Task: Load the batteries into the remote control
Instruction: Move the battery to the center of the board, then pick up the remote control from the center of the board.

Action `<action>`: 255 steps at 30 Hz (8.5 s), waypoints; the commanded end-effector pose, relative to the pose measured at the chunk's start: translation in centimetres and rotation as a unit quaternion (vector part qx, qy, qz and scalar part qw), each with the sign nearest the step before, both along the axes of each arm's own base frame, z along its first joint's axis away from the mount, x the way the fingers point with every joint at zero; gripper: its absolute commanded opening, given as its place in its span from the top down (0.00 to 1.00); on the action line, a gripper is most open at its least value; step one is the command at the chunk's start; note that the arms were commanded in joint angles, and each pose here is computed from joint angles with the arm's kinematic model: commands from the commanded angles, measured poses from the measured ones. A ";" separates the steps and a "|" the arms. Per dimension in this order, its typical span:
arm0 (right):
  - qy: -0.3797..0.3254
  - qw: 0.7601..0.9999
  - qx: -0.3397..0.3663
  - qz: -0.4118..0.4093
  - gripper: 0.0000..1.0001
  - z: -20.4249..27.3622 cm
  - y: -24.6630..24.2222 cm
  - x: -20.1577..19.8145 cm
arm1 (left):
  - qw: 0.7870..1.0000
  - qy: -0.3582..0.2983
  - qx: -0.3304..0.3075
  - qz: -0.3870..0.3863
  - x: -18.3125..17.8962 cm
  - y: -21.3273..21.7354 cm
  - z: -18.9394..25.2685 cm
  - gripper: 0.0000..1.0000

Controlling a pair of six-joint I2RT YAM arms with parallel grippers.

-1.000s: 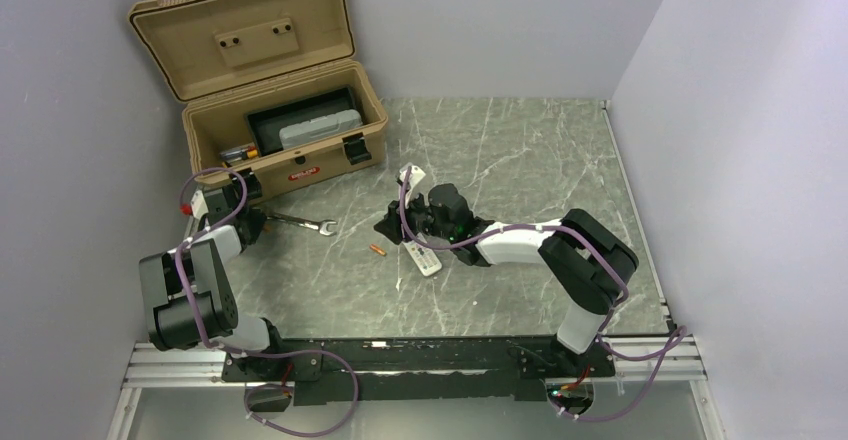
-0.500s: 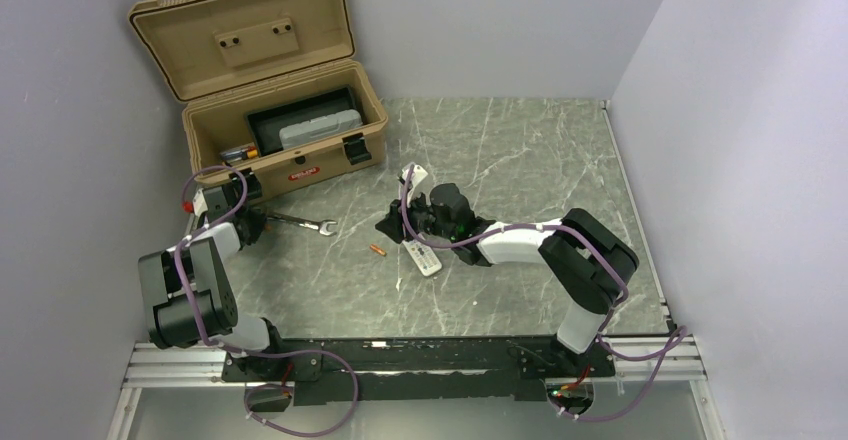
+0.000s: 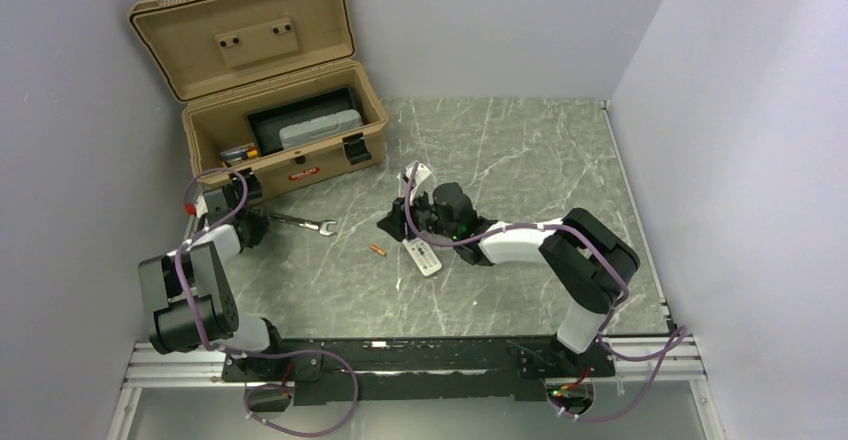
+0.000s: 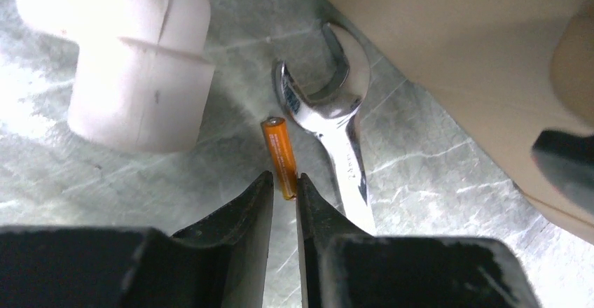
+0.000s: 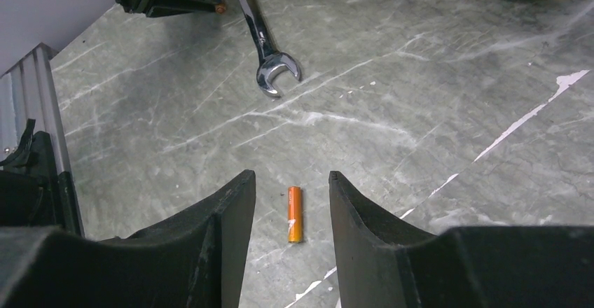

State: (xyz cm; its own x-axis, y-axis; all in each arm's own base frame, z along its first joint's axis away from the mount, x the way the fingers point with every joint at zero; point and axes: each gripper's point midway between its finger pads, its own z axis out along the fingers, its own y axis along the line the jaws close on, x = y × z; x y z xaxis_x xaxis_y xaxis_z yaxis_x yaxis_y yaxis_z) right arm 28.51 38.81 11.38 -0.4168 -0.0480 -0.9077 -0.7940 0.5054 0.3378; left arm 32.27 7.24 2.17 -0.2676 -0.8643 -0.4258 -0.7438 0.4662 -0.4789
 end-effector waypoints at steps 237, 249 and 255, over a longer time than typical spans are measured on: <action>0.183 0.964 -0.165 -0.096 0.24 -7.9 -9.5 -4.0 | 0.941 -0.154 0.053 -0.297 -10.5 -17.6 12.9 0.13; 0.185 0.948 -0.235 -0.110 0.44 -11.1 -9.2 -7.0 | 0.940 -0.168 0.051 -0.292 -13.5 -16.0 12.6 0.13; 0.186 0.938 -0.258 -0.141 0.57 -12.5 -10.1 -7.5 | 0.940 -0.164 0.054 -0.294 -14.9 -15.3 11.8 0.13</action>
